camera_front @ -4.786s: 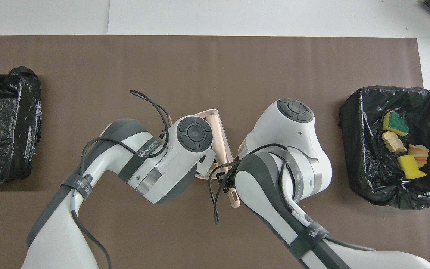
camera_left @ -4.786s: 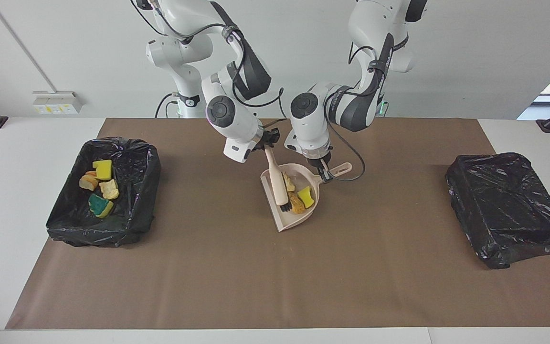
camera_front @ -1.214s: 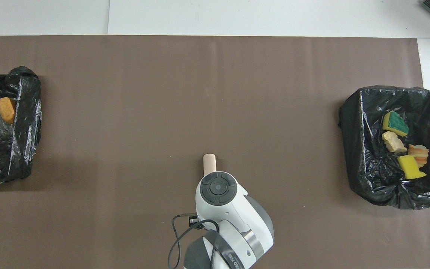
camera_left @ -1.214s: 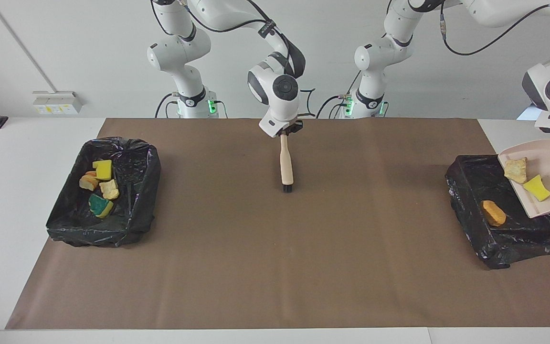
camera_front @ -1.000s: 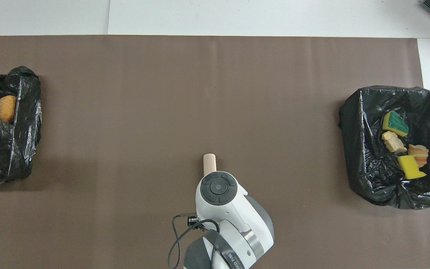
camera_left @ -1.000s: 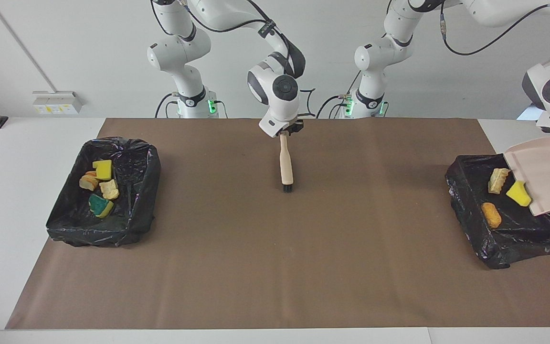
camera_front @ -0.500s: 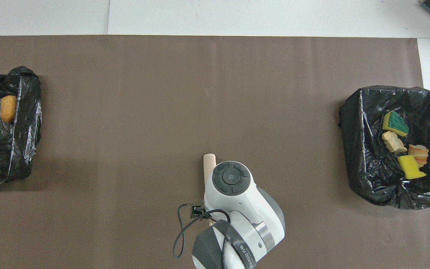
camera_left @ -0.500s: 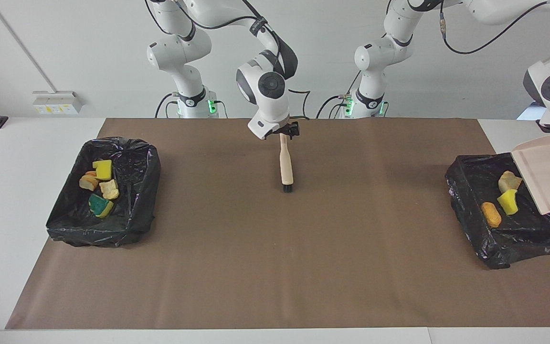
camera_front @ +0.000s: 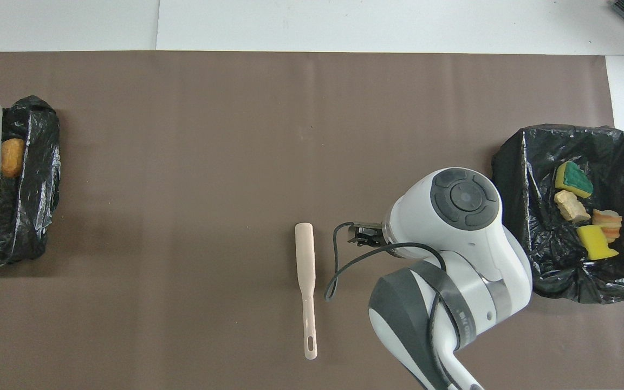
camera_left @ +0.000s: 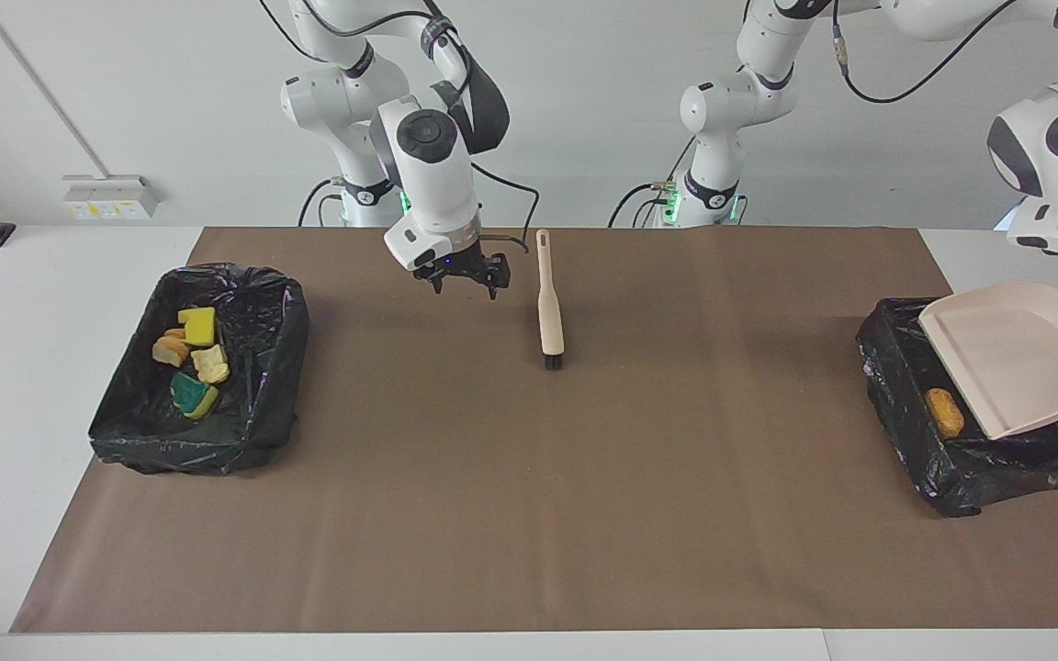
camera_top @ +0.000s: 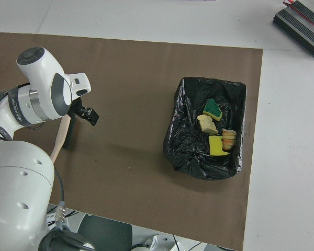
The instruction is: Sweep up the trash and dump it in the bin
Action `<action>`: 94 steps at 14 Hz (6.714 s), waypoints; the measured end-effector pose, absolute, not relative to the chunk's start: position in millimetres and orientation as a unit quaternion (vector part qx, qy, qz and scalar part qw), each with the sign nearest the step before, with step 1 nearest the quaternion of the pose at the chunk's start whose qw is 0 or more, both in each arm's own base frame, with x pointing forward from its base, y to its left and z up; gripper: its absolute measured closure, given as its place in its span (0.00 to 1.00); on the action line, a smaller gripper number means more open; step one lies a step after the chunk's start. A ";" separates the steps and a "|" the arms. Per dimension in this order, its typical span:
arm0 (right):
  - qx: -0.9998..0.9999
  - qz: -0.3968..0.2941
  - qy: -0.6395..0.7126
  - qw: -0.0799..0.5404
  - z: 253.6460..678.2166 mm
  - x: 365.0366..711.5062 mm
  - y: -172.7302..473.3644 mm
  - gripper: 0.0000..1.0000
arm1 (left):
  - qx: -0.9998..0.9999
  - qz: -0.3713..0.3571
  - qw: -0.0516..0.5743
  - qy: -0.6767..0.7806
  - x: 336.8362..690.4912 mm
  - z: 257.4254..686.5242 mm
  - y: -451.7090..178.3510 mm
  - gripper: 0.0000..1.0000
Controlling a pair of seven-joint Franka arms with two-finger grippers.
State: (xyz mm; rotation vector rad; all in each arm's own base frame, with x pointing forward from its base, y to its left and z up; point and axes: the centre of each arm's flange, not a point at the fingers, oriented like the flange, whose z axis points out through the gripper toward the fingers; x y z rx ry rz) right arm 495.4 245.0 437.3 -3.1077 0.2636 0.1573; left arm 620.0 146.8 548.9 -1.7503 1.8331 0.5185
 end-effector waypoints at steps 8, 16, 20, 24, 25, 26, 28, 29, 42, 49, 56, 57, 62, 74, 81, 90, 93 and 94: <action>-0.993 -0.029 0.117 0.013 527.2 537.5 148.2 0.00 | -0.814 0.111 0.157 0.548 625.3 451.2 -31.6 0.67; -0.984 -0.062 0.168 0.015 597.0 541.7 61.6 0.00 | -0.939 0.064 0.063 0.333 603.3 404.8 -209.6 0.67; -0.982 -0.073 0.175 0.014 619.6 544.1 22.0 0.00 | -0.961 0.069 0.064 0.261 609.2 413.5 -265.8 0.67; -0.994 -0.074 0.018 -0.079 641.9 540.5 -13.7 0.00 | -0.975 0.064 0.051 0.205 612.6 422.4 -310.6 0.67; -0.993 -0.074 -0.008 -0.092 643.6 540.5 -15.0 0.00 | -0.977 0.063 0.047 0.197 610.2 424.9 -321.5 0.67; -0.993 -0.073 -0.019 -0.095 644.0 540.5 -15.6 0.00 | -0.978 0.063 0.046 0.192 606.7 426.5 -332.2 0.67; -0.994 -0.070 -0.019 -0.081 642.9 540.0 -15.6 0.00 | -0.981 0.071 0.050 0.176 599.3 418.0 -359.7 0.67; -0.996 -0.061 -0.014 -0.070 640.8 538.2 -17.1 0.00 | -0.982 0.079 0.055 0.165 598.2 403.9 -376.5 0.67; -0.999 -0.008 0.041 -0.026 631.9 526.1 -27.9 0.00 | -0.995 0.076 0.012 0.058 596.3 373.6 -447.0 0.67; -0.999 -0.007 0.048 -0.020 631.5 525.5 -38.2 0.00 | -0.995 0.084 0.017 0.057 593.8 363.3 -446.2 0.67; -0.999 0.001 0.046 -0.019 627.9 523.2 -36.6 0.00 | -0.996 0.071 0.008 0.059 592.2 373.4 -447.6 0.54; -0.999 0.002 0.046 -0.019 627.1 523.2 -35.8 0.00 | -0.996 0.068 0.006 0.059 591.2 379.2 -447.2 0.44; -0.999 0.013 0.041 -0.017 624.2 520.0 -30.1 0.00 | -0.998 0.038 -0.002 0.040 585.8 444.6 -410.9 0.03; -0.998 0.041 0.037 -0.015 625.3 509.4 -26.9 0.00 | -0.999 0.017 -0.008 0.051 561.7 629.6 -113.9 0.00; -0.998 0.041 0.037 -0.015 625.3 509.4 -26.8 0.00 | -0.996 0.030 -0.009 0.078 519.7 679.7 -42.2 0.00; -0.998 0.041 0.037 -0.015 625.3 509.4 -26.9 0.00 | -0.994 0.036 -0.001 0.102 510.1 687.2 -33.1 0.00; -0.998 0.041 0.037 -0.015 625.3 509.4 -26.9 0.00 | -0.994 0.035 -0.001 0.101 510.4 687.4 -32.4 0.00; -0.998 0.041 0.037 -0.015 625.3 509.4 -26.9 0.00 | -0.994 0.034 -0.001 0.101 510.5 687.5 -32.0 0.00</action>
